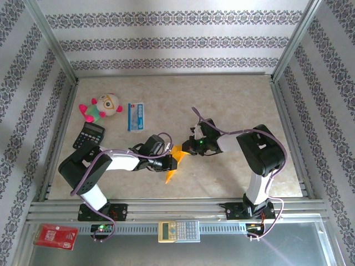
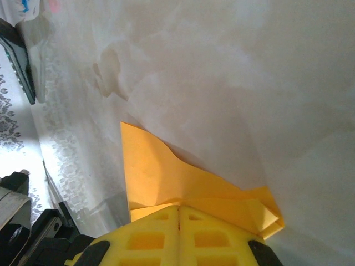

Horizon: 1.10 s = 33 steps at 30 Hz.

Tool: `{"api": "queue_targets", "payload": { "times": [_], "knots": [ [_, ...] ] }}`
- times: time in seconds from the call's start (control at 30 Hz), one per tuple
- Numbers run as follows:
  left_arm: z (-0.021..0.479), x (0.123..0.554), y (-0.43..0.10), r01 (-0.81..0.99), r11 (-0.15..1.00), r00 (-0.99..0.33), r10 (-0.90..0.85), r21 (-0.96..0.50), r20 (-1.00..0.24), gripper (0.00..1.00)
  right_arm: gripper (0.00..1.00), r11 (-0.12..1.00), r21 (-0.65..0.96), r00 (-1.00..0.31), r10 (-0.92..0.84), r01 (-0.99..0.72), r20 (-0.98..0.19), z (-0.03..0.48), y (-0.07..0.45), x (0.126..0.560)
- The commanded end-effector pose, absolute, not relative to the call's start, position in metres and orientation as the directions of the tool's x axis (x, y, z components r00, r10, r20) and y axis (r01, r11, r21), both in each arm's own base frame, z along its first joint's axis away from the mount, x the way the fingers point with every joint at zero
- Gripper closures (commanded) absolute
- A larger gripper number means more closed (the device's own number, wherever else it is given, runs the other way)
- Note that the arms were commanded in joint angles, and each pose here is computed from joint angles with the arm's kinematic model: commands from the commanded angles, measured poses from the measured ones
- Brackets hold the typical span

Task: Fold a paper plane with a square sheet of paper (pick it up from the middle)
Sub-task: Fold the wing for the fifth time at the center of the table.

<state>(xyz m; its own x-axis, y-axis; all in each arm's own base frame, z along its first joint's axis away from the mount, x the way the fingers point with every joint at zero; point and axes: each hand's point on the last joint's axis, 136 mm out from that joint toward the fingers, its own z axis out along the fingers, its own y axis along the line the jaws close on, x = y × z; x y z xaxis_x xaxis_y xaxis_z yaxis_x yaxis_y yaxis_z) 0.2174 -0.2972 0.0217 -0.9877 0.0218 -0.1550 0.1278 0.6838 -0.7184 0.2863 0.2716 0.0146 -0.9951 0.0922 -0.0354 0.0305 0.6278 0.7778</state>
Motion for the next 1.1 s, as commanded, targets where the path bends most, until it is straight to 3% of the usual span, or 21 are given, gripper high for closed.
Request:
{"api": "queue_targets", "payload": {
  "times": [0.0, 0.17, 0.47, 1.07],
  "knots": [
    [0.02, 0.208, -0.296, 0.092, 0.686, -0.993, 0.007, -0.722, -0.12, 0.8, 1.0, 0.819, 0.561, -0.992, 0.124, 0.123, 0.036, -0.045, 0.232, 0.262],
    [0.033, 0.213, -0.302, 0.092, 0.659, -0.991, -0.011, -0.746, -0.132, 0.78, 1.0, 0.861, 0.5, -0.994, 0.105, 0.096, 0.01, -0.048, 0.225, 0.257],
    [0.004, 0.187, -0.285, 0.055, 0.718, -0.998, 0.037, -0.693, -0.041, 0.91, 1.0, 0.875, 0.472, -0.993, 0.122, 0.111, 0.008, -0.054, 0.22, 0.26],
    [0.007, 0.135, -0.252, 0.076, 0.743, -0.992, 0.125, -0.665, 0.027, 0.87, 1.0, 0.892, 0.435, -0.992, 0.121, 0.12, 0.025, -0.057, 0.215, 0.26]
  ]
}}
